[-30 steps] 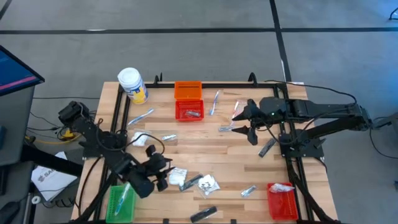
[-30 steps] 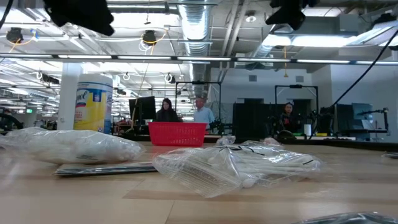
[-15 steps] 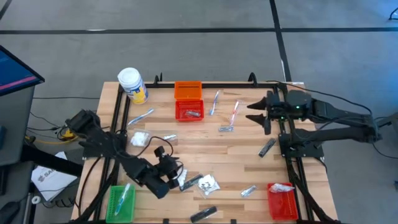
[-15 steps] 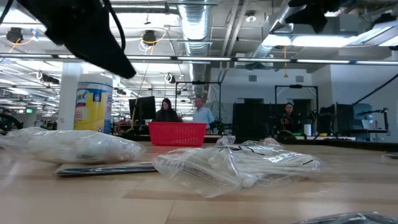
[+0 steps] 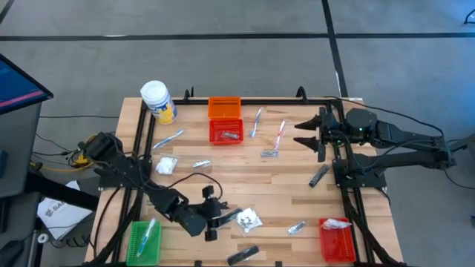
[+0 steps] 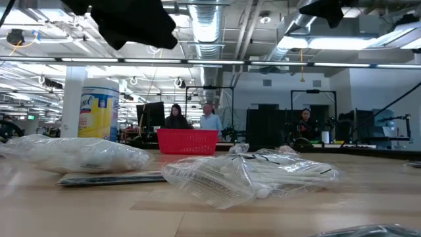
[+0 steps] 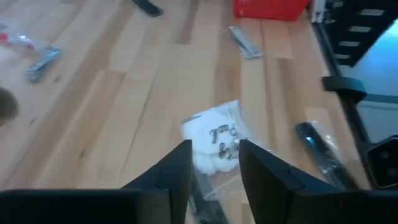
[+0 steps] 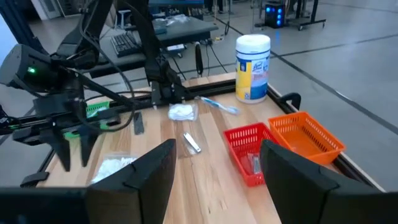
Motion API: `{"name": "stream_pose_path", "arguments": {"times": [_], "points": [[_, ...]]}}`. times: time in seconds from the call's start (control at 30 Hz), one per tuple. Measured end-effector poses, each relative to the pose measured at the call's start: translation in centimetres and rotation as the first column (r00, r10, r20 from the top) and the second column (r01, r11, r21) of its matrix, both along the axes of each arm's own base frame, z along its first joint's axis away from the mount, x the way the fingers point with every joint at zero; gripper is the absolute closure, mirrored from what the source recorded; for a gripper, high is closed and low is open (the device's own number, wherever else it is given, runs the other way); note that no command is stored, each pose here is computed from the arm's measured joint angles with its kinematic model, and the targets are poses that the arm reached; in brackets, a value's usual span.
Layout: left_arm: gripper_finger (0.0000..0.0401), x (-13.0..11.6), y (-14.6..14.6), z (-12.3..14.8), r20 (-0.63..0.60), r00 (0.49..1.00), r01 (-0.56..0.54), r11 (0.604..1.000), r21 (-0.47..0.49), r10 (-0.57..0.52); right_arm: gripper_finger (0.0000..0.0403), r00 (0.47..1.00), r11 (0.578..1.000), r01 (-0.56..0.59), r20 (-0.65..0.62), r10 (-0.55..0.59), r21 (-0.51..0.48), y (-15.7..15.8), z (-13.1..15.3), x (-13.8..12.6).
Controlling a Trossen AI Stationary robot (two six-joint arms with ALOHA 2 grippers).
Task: Pick & Place Travel size toiletries
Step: Put the comb into the orange basket
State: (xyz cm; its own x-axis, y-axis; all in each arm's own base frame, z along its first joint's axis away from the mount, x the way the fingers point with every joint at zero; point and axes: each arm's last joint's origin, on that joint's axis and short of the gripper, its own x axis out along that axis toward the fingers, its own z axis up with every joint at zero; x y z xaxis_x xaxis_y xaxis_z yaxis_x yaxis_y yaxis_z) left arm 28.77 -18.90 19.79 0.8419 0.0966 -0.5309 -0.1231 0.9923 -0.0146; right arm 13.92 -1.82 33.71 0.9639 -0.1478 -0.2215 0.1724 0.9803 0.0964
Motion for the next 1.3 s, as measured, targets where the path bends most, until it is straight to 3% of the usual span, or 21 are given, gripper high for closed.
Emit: {"name": "stream_pose_path", "arguments": {"times": [0.2,0.33,0.53,0.93,1.1,1.3], "points": [[0.0302,0.8,1.2,-0.1,-0.022,1.0,-0.007,0.999,-0.031,0.006,0.0178,1.0,1.0,0.0,-0.013,0.0,0.002,0.0,-0.2,0.4],[0.0322,1.6,1.8,-1.1,-0.101,0.992,0.065,0.988,-0.142,-0.08,0.0178,0.999,1.0,0.0,-0.039,0.0,0.005,-0.1,-0.5,0.9],[0.0392,2.7,2.3,-4.5,-0.254,0.952,0.105,0.96,-0.259,-0.173,0.0178,0.997,1.0,0.001,-0.079,0.0,0.01,-0.2,-1.0,1.8],[0.0401,4.1,3.8,-8.1,-0.367,0.917,0.024,0.939,-0.342,-0.157,0.0178,0.996,1.0,0.002,-0.091,-0.001,0.011,-0.3,-1.3,2.4],[0.0401,4.6,4.7,-8.6,-0.37,0.92,-0.001,0.946,-0.323,-0.125,0.0178,0.996,1.0,0.002,-0.091,-0.001,0.011,-0.3,-1.3,2.4],[0.0401,4.5,6.8,-7.6,-0.389,0.918,0.009,0.984,-0.178,-0.079,0.0178,0.996,1.0,0.002,-0.09,-0.001,0.011,-0.3,-1.3,2.4]]}}
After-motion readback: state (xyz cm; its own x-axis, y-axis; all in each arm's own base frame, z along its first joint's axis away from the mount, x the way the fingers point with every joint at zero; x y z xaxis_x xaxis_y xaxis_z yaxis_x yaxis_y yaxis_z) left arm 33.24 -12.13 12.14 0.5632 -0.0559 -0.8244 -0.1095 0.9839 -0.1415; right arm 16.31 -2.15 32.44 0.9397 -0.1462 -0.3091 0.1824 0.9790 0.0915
